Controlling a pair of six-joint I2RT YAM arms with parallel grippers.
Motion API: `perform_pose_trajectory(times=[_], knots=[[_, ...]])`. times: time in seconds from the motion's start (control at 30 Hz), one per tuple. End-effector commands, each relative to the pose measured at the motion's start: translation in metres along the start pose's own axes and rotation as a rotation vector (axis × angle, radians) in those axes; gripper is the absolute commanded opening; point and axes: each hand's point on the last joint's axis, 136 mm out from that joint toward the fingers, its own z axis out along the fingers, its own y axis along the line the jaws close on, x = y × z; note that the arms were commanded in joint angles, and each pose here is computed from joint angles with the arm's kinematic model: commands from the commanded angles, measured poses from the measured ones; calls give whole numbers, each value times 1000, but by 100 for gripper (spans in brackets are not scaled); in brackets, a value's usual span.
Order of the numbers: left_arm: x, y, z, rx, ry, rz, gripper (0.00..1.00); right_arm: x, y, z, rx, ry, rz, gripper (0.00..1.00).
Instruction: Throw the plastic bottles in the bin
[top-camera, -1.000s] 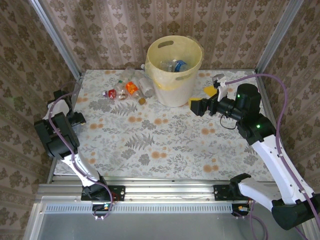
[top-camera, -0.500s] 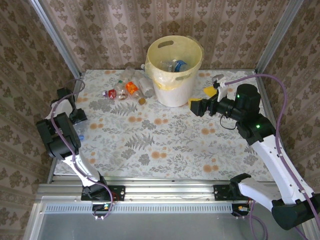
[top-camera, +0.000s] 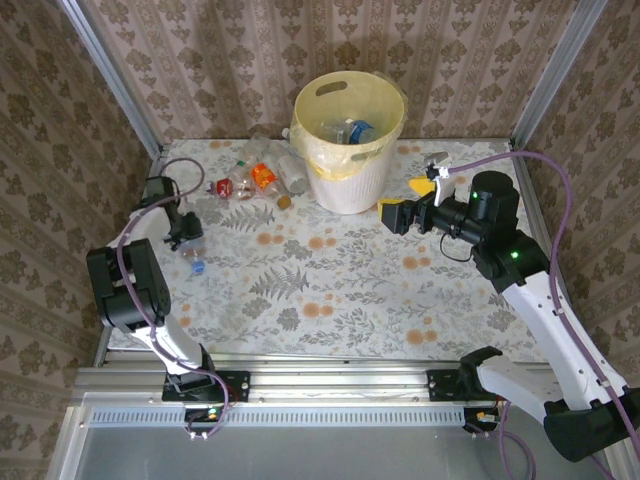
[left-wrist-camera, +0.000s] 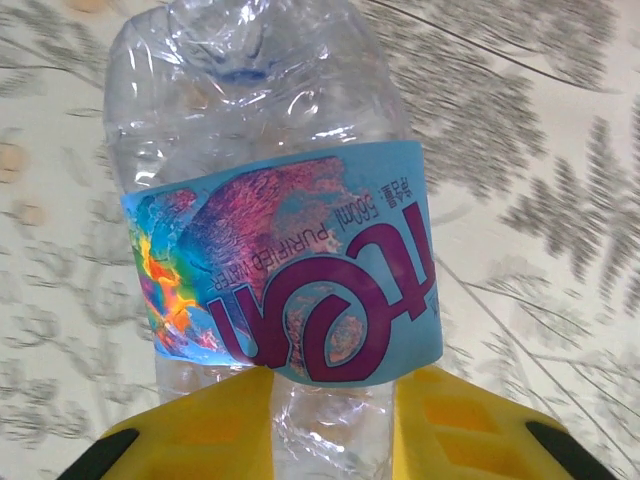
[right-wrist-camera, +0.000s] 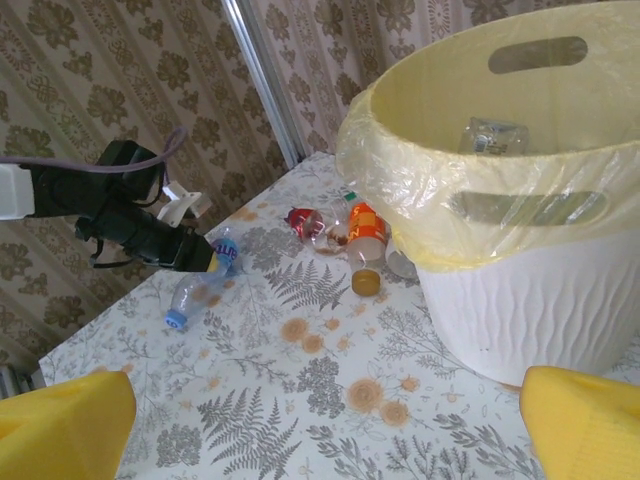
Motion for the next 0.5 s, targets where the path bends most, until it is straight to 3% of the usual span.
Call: perform_pose_trajectory(times=[0.0,0.1,0.47], knots=[[25,-23,-1,67,42,-12,16,-1,-4,0,27,-14,-26,100],[35,-32,-12,67,23,10,11,-2,-4,0,27,-13,-24,100],[67,-58,-72,149,-87,40,10,2,-5,2,22,-14,-3,100]])
